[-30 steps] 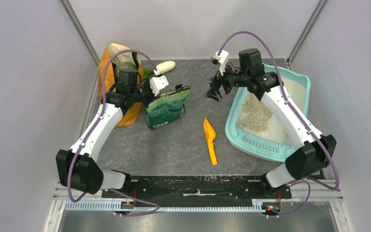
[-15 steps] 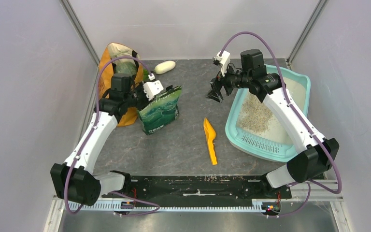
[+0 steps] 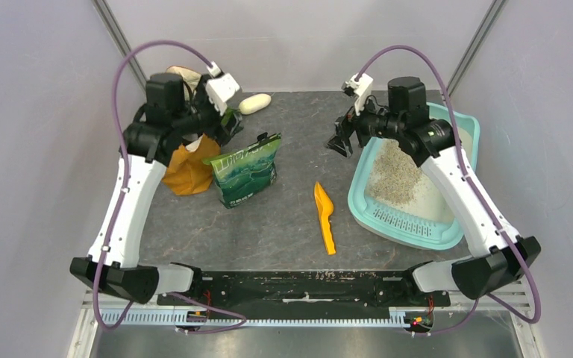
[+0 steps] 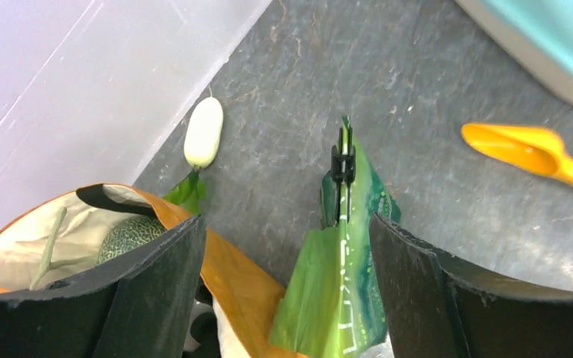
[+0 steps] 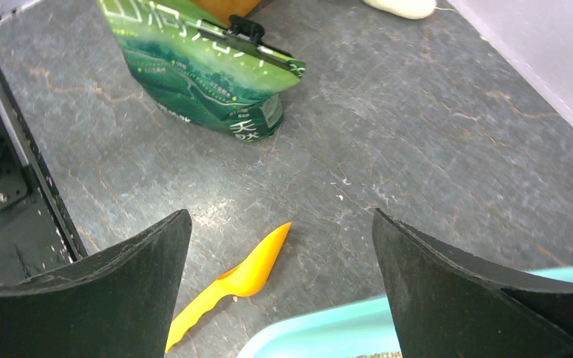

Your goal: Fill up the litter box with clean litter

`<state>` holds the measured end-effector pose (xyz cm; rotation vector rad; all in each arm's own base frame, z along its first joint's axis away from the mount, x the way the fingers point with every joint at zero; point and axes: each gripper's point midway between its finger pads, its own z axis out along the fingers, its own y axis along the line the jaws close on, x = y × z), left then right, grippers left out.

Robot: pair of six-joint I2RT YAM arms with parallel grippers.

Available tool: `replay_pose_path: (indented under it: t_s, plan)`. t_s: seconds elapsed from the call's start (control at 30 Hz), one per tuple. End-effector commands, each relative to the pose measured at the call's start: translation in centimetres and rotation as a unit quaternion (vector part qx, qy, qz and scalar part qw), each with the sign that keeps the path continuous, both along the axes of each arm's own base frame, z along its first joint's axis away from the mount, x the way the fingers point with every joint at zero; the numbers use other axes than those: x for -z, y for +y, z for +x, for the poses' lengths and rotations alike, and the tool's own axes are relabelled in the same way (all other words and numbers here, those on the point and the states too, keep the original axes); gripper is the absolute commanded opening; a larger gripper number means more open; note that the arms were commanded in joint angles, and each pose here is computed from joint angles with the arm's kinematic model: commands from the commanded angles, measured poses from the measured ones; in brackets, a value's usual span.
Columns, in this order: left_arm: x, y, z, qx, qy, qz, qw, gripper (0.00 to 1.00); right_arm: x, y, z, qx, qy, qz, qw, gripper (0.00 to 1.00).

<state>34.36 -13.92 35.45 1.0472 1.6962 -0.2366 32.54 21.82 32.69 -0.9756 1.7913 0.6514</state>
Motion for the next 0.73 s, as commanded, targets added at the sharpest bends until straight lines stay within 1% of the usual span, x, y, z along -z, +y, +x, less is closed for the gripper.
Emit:
replay_pose_path:
  t_s: [0.0,0.1,0.17,0.23,0.3,0.4,0.53,0.67,0.7]
  plan:
    - [-0.9,-0.5,-2.8,-0.03,0.13,-0.051,0.99,0.86,-2.6,-3.0,-0.9,0.091,0.002,0.037,0.995,0.97]
    - [0.0,-0.2,-4.8,-0.039,0.174,-0.051,0.983,0.87,-2.3,-5.2,-2.4,0.134,0.014,0.048,0.99,0.97]
    - [1.2,1.2,-4.8,-0.107,0.19,-0.062,0.974,0.87,-1.3,-6.3,-3.7,0.158,0.022,0.046,0.986,0.97]
    - [3.4,3.2,-4.9,-0.181,0.208,-0.064,0.959,0.88,0.2,-7.5,-4.6,0.189,0.042,0.04,0.98,0.97]
    - [5.1,4.7,-5.5,-0.217,0.212,-0.05,0.952,0.88,1.7,-9.1,-5.0,0.23,0.064,0.039,0.97,0.97]
    - [6.8,5.7,-6.7,-0.237,0.216,-0.037,0.946,0.89,2.9,-10.6,-5.8,0.268,0.094,0.062,0.957,0.97]
    - [7.6,6.4,-7.1,-0.256,0.213,-0.045,0.942,0.89,3.6,-11.5,-6.6,0.287,0.12,0.089,0.946,0.97]
    - [7.3,6.8,-6.3,-0.286,0.203,-0.06,0.935,0.89,3.7,-12.9,-6.9,0.311,0.113,0.096,0.939,0.97]
    - [7.0,6.7,-5.9,-0.289,0.201,-0.065,0.934,0.9,3.6,-13.1,-7.1,0.307,0.108,0.093,0.941,0.97]
